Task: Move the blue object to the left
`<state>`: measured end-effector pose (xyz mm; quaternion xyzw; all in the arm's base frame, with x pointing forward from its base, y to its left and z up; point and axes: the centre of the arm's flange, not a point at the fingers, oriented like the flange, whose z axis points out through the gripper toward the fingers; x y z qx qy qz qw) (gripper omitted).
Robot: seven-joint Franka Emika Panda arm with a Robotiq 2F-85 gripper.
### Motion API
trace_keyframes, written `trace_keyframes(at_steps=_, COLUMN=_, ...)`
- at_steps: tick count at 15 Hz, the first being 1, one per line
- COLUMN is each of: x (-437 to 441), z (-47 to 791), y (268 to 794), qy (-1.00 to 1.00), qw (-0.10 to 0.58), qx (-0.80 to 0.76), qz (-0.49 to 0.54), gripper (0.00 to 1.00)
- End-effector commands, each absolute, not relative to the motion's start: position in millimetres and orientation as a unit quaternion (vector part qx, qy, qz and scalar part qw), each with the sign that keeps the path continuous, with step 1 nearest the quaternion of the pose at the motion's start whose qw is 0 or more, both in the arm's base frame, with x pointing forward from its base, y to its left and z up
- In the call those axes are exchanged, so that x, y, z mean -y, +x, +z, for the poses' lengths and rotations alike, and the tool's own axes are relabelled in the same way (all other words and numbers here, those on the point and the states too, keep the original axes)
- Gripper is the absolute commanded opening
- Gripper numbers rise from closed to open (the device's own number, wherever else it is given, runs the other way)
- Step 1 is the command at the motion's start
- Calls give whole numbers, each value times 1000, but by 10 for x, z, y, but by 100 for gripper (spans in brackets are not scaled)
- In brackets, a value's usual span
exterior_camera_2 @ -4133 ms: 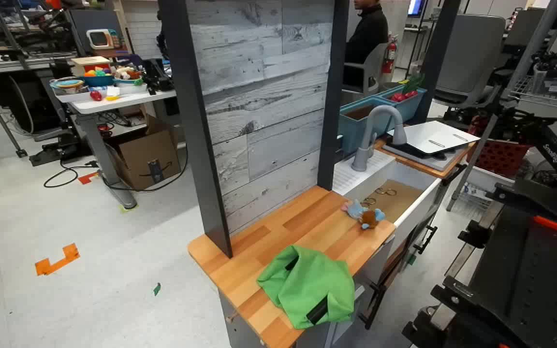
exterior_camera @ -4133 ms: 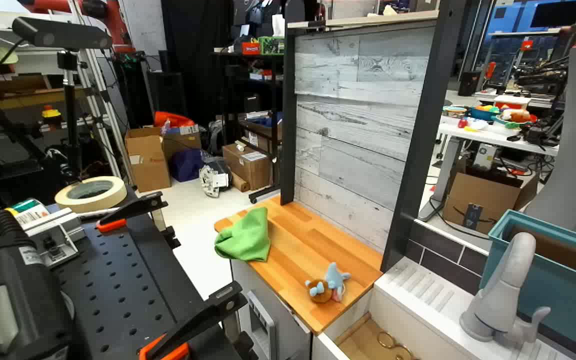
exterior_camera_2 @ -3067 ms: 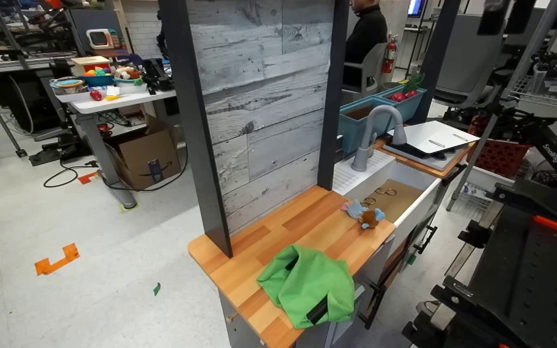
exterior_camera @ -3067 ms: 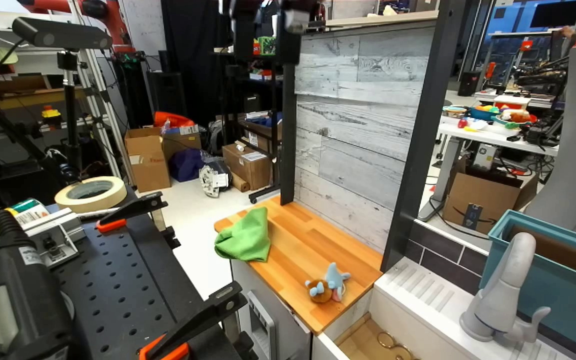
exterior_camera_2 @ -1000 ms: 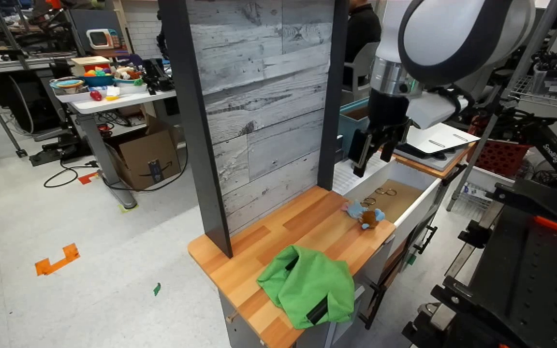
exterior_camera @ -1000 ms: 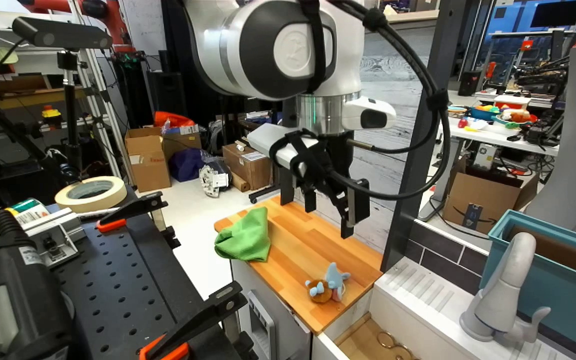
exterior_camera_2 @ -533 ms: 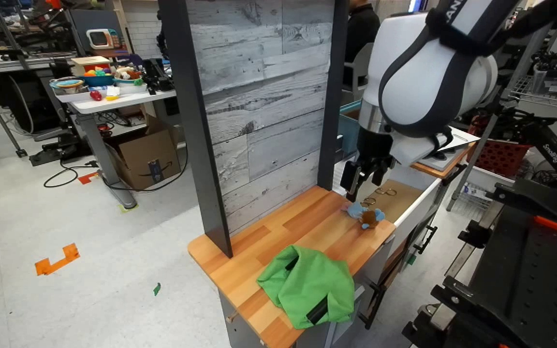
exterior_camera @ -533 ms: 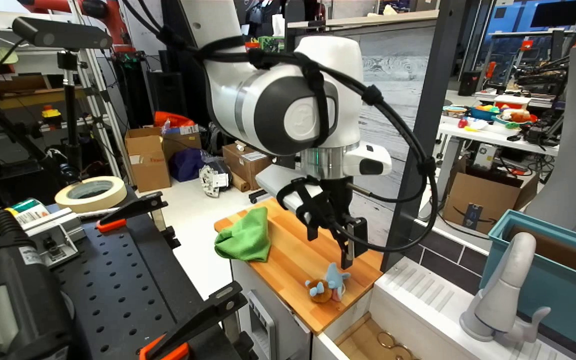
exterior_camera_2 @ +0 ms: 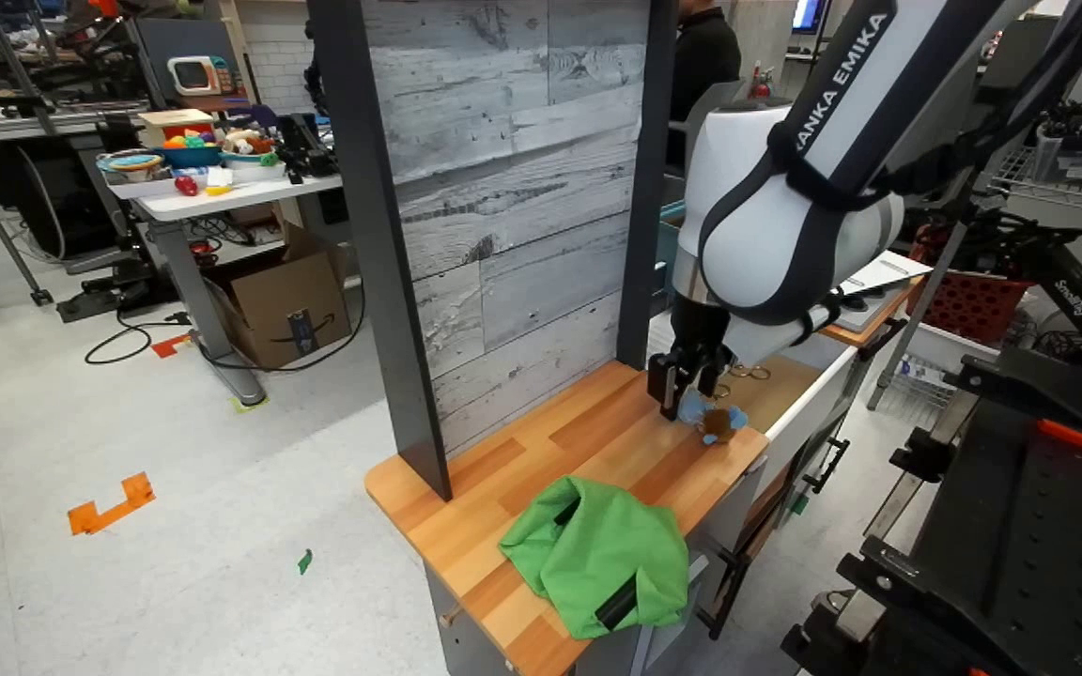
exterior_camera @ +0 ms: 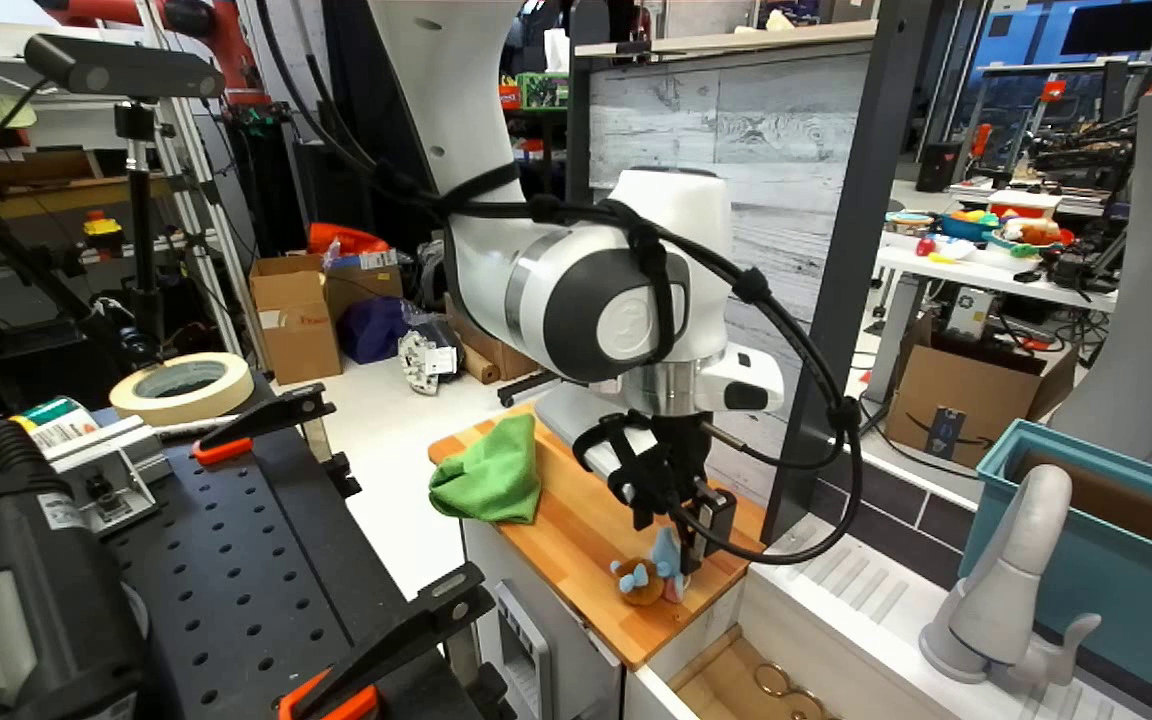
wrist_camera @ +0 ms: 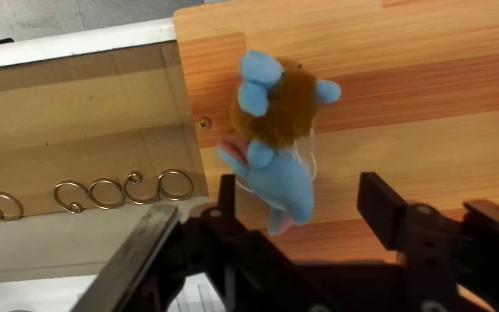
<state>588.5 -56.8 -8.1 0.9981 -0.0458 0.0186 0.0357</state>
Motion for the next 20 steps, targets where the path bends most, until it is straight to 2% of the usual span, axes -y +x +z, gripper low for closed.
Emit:
trace_keyframes(at_steps=1, x=556, z=-235, y=6054, qy=997, qw=41, qx=58, qz=16, gripper=42)
trace_keyframes(at_steps=4, x=568, z=-280, y=6076, qy=997, qw=40, qx=59, qz=15, gripper=19)
trace_keyframes(at_steps=7, x=492, z=-348, y=6071, qy=998, qw=43, qx=52, qz=8, gripper=1)
trace_keyframes(at_steps=13, x=14, z=-169, y=6017, qy=998, qw=46, qx=12, qz=38, gripper=2)
trace_keyframes(at_steps=20, x=-733, z=269, y=6318, qy=991, qw=6, qx=8, qz=130, gripper=2)
